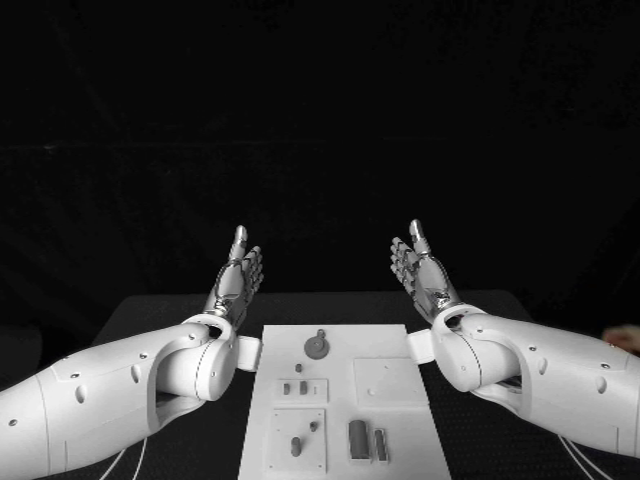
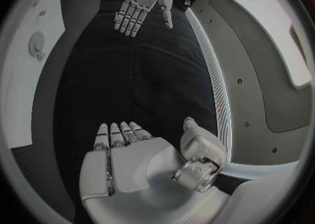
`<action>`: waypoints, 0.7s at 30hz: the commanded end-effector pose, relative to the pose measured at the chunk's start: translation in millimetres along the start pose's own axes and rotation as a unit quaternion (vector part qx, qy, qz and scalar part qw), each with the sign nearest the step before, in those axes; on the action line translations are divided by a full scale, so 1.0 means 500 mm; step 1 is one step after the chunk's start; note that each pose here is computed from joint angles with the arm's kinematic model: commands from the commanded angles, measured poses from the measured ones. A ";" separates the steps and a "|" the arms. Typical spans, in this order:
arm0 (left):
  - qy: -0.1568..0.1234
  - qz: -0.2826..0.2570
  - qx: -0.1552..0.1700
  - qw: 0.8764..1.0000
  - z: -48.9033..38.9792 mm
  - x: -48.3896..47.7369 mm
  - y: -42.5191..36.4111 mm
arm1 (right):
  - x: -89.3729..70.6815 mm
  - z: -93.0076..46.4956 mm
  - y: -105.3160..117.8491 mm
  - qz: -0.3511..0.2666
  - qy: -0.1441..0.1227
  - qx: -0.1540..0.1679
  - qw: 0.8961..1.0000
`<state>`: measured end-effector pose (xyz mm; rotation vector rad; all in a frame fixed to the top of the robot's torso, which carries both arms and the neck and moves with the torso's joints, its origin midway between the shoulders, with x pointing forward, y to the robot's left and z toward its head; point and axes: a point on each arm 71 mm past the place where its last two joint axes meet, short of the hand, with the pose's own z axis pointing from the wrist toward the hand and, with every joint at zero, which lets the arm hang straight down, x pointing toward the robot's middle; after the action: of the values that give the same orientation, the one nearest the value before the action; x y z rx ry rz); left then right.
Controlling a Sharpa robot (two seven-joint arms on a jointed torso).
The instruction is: Assemble the parts on the task board
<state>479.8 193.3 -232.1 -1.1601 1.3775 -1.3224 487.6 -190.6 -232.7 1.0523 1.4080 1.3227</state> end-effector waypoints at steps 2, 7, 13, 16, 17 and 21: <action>-0.077 0.001 0.025 0.997 -0.024 0.000 -0.012 | -0.004 -0.029 0.010 0.025 -0.091 -0.008 0.995; -0.082 -0.002 0.025 0.996 -0.036 0.008 -0.014 | 0.006 -0.049 0.016 0.035 -0.103 -0.004 0.994; -0.082 -0.002 0.025 0.996 -0.036 0.008 -0.014 | 0.007 -0.051 0.017 0.036 -0.104 -0.004 0.994; -0.082 -0.002 0.025 0.996 -0.036 0.008 -0.014 | 0.007 -0.051 0.017 0.036 -0.104 -0.004 0.994; -0.082 -0.002 0.025 0.996 -0.036 0.008 -0.014 | 0.007 -0.051 0.017 0.036 -0.104 -0.004 0.994; -0.082 -0.002 0.025 0.996 -0.036 0.008 -0.014 | 0.007 -0.051 0.017 0.036 -0.104 -0.004 0.994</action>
<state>462.0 192.4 -226.6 -1.2211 1.2435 -1.2307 462.2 -191.7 -225.5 1.2163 1.2406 1.2295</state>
